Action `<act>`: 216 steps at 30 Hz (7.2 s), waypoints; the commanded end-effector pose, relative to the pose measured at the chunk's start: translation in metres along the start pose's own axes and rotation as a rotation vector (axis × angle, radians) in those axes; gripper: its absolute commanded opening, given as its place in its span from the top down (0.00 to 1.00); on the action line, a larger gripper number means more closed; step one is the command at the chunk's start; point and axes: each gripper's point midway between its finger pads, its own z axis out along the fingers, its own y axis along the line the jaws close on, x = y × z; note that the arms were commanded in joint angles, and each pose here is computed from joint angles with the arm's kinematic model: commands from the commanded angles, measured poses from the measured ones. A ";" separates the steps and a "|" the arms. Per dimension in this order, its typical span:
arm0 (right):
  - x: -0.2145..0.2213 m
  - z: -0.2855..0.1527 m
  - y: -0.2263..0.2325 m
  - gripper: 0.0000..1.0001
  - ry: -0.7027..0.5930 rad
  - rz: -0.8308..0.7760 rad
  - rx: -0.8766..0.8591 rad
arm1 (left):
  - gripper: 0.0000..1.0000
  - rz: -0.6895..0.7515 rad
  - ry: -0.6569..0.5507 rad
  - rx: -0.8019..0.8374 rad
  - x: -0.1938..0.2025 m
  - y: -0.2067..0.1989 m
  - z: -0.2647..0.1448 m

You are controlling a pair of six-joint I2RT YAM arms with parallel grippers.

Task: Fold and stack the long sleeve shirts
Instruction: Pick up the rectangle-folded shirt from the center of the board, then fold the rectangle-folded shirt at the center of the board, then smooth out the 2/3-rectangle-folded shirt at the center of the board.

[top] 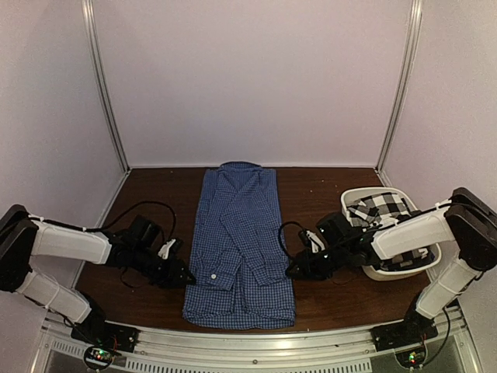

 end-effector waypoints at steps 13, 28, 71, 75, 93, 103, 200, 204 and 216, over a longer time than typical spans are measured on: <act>0.007 0.014 0.008 0.67 0.042 0.037 -0.069 | 0.75 -0.039 0.032 0.094 -0.001 -0.014 0.008; -0.007 0.006 0.032 1.00 0.046 0.017 -0.106 | 1.00 -0.071 0.017 0.184 -0.015 -0.043 0.000; -0.241 0.016 -0.018 1.00 -0.354 0.168 -0.085 | 1.00 -0.247 -0.375 0.250 -0.236 -0.027 -0.014; -0.247 0.018 -0.017 0.97 -0.350 0.158 -0.087 | 0.99 -0.223 -0.372 0.245 -0.245 -0.026 -0.007; -0.244 -0.024 0.004 0.26 -0.343 -0.129 0.099 | 0.29 -0.015 -0.350 0.161 -0.262 -0.042 -0.028; -0.187 -0.024 0.033 0.18 -0.304 -0.354 0.222 | 0.26 0.079 -0.296 0.204 -0.258 -0.054 -0.026; -0.239 0.060 0.065 0.59 -0.333 -0.505 0.370 | 0.29 -0.097 -0.320 0.249 -0.293 -0.037 0.000; -0.278 0.063 0.061 0.56 -0.391 -0.474 0.391 | 0.27 -0.119 -0.361 0.281 -0.305 -0.038 -0.008; -0.350 0.055 0.079 0.34 -0.485 -0.519 0.334 | 0.24 -0.166 -0.492 0.290 -0.333 -0.033 -0.023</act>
